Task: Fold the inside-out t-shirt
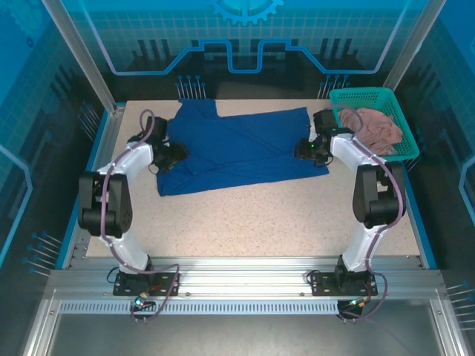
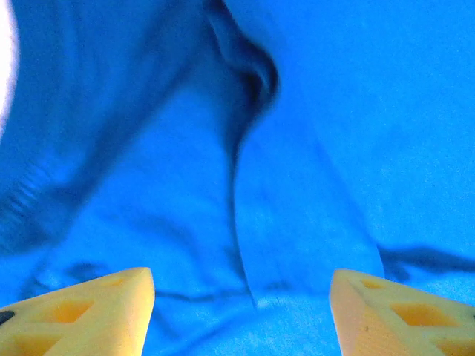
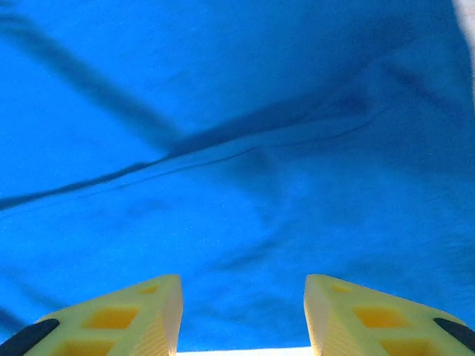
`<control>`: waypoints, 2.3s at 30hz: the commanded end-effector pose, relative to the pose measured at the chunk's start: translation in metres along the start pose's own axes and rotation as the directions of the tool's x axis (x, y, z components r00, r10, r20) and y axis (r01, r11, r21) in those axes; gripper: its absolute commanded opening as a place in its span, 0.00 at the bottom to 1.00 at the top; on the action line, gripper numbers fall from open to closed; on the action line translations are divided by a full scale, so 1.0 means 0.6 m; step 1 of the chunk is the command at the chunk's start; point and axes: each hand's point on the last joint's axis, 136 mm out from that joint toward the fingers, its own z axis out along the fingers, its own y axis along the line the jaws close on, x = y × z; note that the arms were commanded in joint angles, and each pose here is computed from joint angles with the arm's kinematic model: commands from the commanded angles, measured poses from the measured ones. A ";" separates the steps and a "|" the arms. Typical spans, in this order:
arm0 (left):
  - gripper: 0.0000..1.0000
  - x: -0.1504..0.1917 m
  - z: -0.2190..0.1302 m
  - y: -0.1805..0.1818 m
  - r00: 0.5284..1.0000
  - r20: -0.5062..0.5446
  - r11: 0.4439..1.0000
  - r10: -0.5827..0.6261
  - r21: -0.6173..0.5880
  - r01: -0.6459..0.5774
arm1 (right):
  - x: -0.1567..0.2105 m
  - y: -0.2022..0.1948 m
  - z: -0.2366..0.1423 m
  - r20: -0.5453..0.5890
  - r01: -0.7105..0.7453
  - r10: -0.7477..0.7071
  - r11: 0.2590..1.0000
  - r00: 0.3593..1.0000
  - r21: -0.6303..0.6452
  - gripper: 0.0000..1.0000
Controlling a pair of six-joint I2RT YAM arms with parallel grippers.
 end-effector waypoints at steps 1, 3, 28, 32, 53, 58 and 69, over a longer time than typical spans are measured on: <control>0.66 0.024 0.014 -0.037 1.000 -0.007 0.995 0.002 0.105 -0.001 | 0.006 0.016 -0.008 0.012 0.032 -0.032 0.999 0.999 -0.035 0.48; 0.66 0.035 0.030 -0.038 1.000 -0.023 0.995 0.017 0.095 -0.015 | 0.008 0.014 -0.007 0.008 0.031 -0.031 0.999 0.999 -0.031 0.48; 0.49 0.017 0.108 -0.077 0.994 -0.104 0.992 0.041 0.126 -0.028 | 0.022 0.010 0.006 -0.019 0.008 -0.009 0.999 1.000 -0.048 0.47; 0.42 0.005 0.110 -0.089 0.995 -0.092 0.990 0.047 0.138 -0.034 | 0.021 0.005 0.002 -0.014 0.004 -0.005 0.999 1.000 -0.043 0.47; 0.14 -0.047 0.040 -0.092 0.989 0.066 0.988 0.133 0.065 -0.137 | 0.032 -0.015 0.001 -0.022 -0.010 0.009 1.000 1.000 -0.025 0.46; 0.42 0.010 0.022 -0.030 0.991 0.054 0.992 0.123 0.002 -0.124 | 0.033 -0.012 0.007 -0.026 -0.016 0.015 0.999 1.000 -0.040 0.46; 0.53 0.067 0.077 -0.026 0.989 -0.055 0.990 0.141 -0.003 -0.141 | 0.028 0.051 -0.032 0.077 0.116 -0.106 0.982 0.991 -0.150 0.72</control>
